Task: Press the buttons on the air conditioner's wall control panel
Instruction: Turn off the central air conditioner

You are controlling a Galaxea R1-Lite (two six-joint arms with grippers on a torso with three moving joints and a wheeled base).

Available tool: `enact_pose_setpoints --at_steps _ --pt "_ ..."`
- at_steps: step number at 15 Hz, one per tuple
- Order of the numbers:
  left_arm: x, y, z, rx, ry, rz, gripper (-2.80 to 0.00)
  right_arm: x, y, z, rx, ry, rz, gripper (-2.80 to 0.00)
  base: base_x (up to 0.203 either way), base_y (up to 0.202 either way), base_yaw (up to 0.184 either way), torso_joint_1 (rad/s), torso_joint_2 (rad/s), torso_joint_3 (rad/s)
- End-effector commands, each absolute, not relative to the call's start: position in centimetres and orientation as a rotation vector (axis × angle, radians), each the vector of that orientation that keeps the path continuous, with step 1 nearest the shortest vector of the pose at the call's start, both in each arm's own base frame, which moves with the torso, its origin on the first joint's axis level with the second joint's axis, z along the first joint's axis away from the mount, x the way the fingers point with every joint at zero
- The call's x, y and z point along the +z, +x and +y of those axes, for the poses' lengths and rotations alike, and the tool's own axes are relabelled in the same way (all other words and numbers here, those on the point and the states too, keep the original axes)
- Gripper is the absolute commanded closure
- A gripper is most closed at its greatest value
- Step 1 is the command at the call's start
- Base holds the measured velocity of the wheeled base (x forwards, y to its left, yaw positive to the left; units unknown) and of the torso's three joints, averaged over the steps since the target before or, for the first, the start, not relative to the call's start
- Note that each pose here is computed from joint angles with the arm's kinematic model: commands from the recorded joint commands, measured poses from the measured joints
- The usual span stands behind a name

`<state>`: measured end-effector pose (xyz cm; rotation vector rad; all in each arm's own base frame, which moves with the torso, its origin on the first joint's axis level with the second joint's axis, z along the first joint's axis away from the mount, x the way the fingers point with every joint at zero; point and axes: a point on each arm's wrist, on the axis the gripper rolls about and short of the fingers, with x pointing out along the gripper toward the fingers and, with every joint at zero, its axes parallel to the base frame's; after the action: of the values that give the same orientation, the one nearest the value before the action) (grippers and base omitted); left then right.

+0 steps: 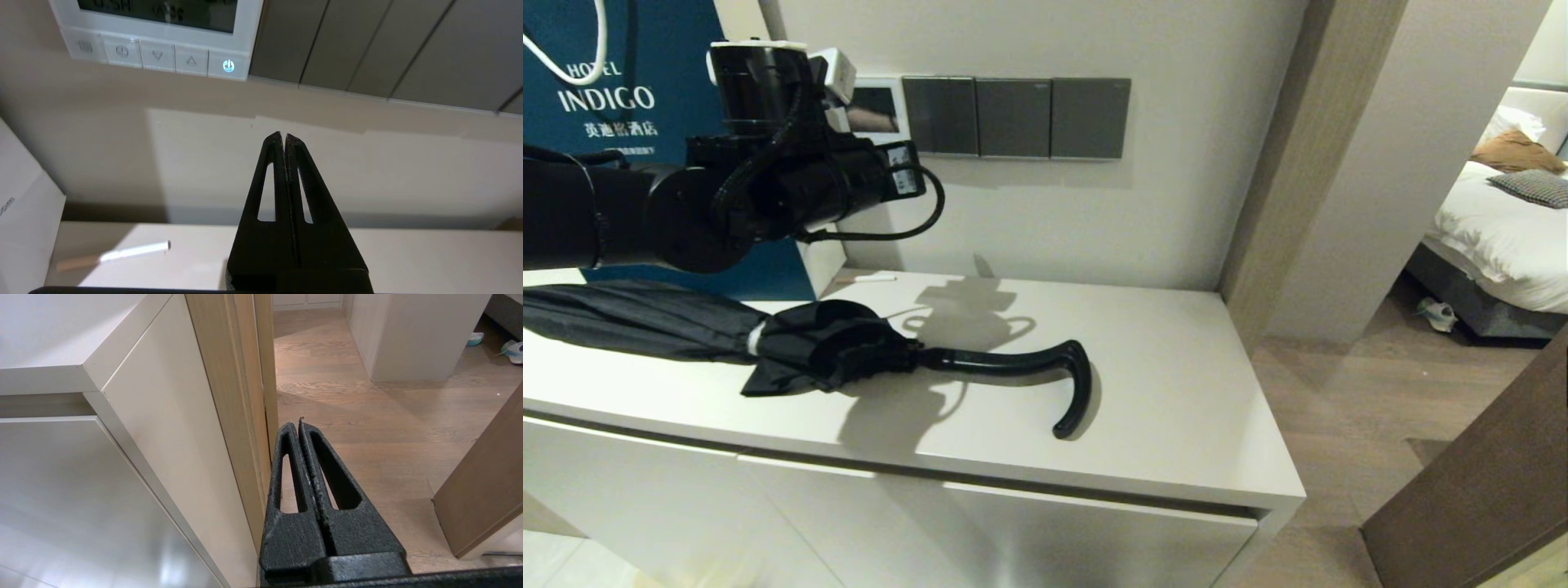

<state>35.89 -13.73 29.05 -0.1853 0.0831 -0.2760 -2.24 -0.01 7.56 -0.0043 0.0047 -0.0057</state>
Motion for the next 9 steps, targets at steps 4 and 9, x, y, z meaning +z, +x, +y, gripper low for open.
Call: enact_pose_setpoints --at_steps 4,9 --pt "28.8 36.4 -13.8 -0.271 -0.186 0.086 0.00 7.6 -2.2 0.0 -0.006 -0.005 0.006 0.00 0.000 0.000 0.000 0.000 0.00 0.000" --pt "28.7 37.3 -13.1 -0.247 -0.187 0.078 0.00 7.6 -2.2 0.0 -0.006 -0.005 0.006 0.00 0.000 0.000 0.000 0.000 0.00 0.000"
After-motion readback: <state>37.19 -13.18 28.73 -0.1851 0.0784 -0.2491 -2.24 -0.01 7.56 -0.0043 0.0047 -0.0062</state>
